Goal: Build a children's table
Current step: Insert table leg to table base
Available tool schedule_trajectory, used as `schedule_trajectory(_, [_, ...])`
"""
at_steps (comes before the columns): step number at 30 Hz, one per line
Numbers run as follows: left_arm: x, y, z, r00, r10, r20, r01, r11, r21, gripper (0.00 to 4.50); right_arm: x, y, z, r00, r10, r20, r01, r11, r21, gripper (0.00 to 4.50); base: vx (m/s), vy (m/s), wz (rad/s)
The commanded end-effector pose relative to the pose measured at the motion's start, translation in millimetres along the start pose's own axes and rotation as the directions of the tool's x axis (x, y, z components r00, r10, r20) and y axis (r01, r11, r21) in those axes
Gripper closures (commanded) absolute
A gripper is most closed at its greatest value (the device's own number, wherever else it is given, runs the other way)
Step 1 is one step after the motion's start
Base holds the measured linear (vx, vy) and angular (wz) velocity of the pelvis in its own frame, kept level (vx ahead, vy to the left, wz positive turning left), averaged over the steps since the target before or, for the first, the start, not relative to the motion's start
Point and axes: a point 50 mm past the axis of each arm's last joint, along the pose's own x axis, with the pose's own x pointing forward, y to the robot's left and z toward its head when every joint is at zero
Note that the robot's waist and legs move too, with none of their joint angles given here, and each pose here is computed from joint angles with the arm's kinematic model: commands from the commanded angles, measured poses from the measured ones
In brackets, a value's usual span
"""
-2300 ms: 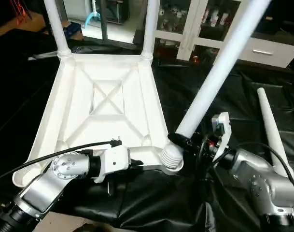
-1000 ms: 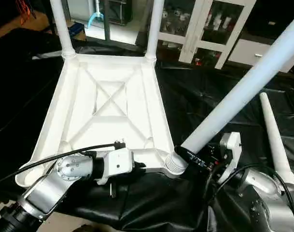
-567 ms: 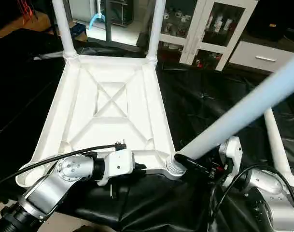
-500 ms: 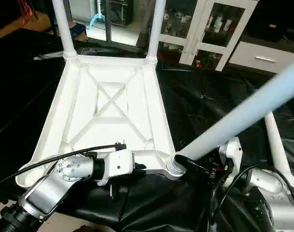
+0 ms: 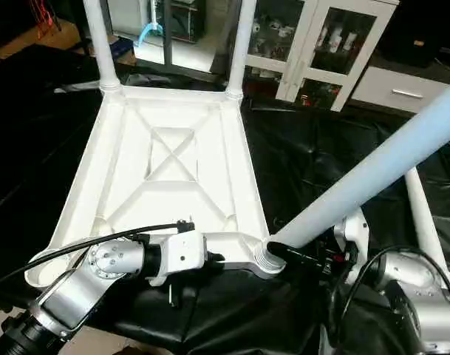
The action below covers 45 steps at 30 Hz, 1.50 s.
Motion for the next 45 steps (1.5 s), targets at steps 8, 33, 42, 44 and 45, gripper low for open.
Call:
schedule_trajectory(8, [0.2, -1.9, -10.1, 1.000, 0.010, -0.026, -0.011, 0.999, -0.048, 4.50, 61.7, 24.7, -7.6, 0.947, 0.305, -0.103, -0.270, 0.927, 0.260, 2.66, 0.000, 0.000, 0.00])
schedule_trajectory(33, [-1.6, -2.3, -10.3, 0.999, 0.021, -0.025, -0.022, 0.999, -0.049, 4.50, 45.8, -12.9, 28.4, 0.982, -0.056, 0.182, -0.018, 0.923, 0.383, 2.66, 0.000, 0.000, 0.00])
schedule_trajectory(42, [0.1, -1.5, -9.7, 1.000, 0.020, -0.022, -0.021, 0.999, -0.045, 4.50, 21.5, -9.1, 29.0, 0.979, -0.111, 0.173, 0.022, 0.893, 0.449, 2.66, 0.000, 0.000, 0.00])
schedule_trajectory(44, [0.1, -1.6, -10.0, 1.000, 0.020, -0.023, -0.021, 0.999, -0.044, 4.50, 20.9, -10.5, 28.3, 0.978, -0.129, 0.166, 0.043, 0.896, 0.442, 2.66, 0.000, 0.000, 0.00])
schedule_trajectory(45, [0.0, -1.6, -10.2, 0.999, 0.021, -0.024, -0.022, 0.999, -0.044, 4.50, 21.2, -11.9, 28.0, 0.979, -0.140, 0.147, 0.067, 0.906, 0.417, 2.66, 0.000, 0.000, 0.00])
